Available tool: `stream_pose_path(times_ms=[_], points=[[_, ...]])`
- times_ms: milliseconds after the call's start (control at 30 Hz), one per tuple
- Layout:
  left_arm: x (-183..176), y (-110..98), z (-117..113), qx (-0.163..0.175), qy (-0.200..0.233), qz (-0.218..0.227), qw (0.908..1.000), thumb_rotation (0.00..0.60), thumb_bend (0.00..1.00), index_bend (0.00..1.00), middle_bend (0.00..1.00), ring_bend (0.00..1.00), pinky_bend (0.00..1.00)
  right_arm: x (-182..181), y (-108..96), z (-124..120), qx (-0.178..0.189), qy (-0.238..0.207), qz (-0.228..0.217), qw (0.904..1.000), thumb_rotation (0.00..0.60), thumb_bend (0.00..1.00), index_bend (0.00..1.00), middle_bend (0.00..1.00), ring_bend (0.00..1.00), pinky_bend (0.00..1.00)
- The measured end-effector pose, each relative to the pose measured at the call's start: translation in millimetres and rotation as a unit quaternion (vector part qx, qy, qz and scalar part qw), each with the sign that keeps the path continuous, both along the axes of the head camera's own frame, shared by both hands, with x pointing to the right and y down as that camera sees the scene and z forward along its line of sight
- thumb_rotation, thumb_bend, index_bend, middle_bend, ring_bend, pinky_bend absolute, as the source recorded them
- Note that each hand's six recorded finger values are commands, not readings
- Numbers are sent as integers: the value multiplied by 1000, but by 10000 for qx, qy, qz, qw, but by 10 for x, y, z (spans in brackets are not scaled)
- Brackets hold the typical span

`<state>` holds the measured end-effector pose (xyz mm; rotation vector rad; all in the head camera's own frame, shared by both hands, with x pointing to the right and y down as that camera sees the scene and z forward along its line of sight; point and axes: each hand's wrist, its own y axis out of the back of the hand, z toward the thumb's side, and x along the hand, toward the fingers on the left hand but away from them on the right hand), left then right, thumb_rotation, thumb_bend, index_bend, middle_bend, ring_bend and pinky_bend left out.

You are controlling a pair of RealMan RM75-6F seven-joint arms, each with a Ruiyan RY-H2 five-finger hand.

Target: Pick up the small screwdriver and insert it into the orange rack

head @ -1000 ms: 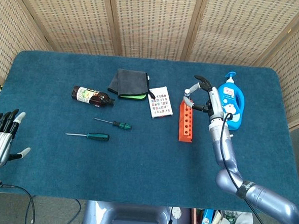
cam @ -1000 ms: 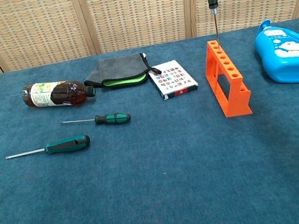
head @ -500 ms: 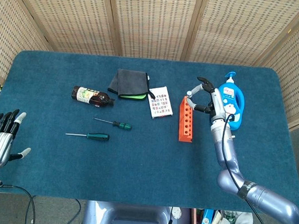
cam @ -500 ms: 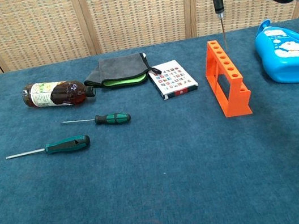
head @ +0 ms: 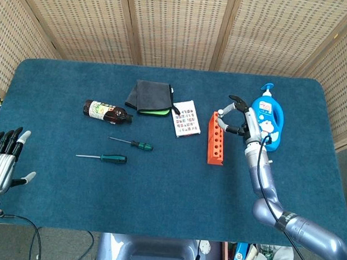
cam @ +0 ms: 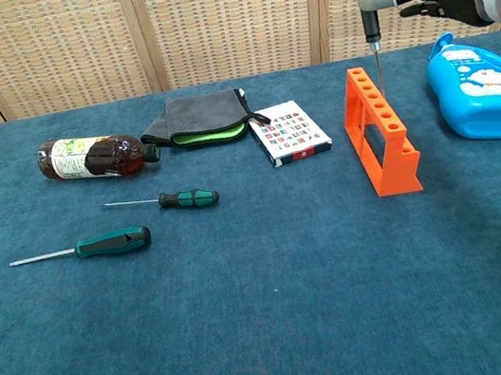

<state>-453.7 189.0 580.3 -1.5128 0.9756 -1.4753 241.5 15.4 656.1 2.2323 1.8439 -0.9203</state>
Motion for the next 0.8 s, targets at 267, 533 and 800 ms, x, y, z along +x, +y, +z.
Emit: stream_pose_path(times_ms=[267, 533, 800], points=[[-2, 0, -5, 6, 6, -1, 10000, 600, 0, 0, 0, 0, 0, -15, -40, -80, 122, -28, -12, 9999, 600, 296, 614, 131, 0, 22], [-7, -2, -16, 22, 26, -10, 10000, 600, 0, 0, 0, 0, 0, -45, -64, -168, 215, -16, -57, 9998, 600, 296, 614, 130, 0, 22], [-10, -1, -17, 21, 30, -14, 10000, 600, 0, 0, 0, 0, 0, -73, -58, -191, 216, -6, -81, 9997, 600, 296, 614, 131, 0, 22]])
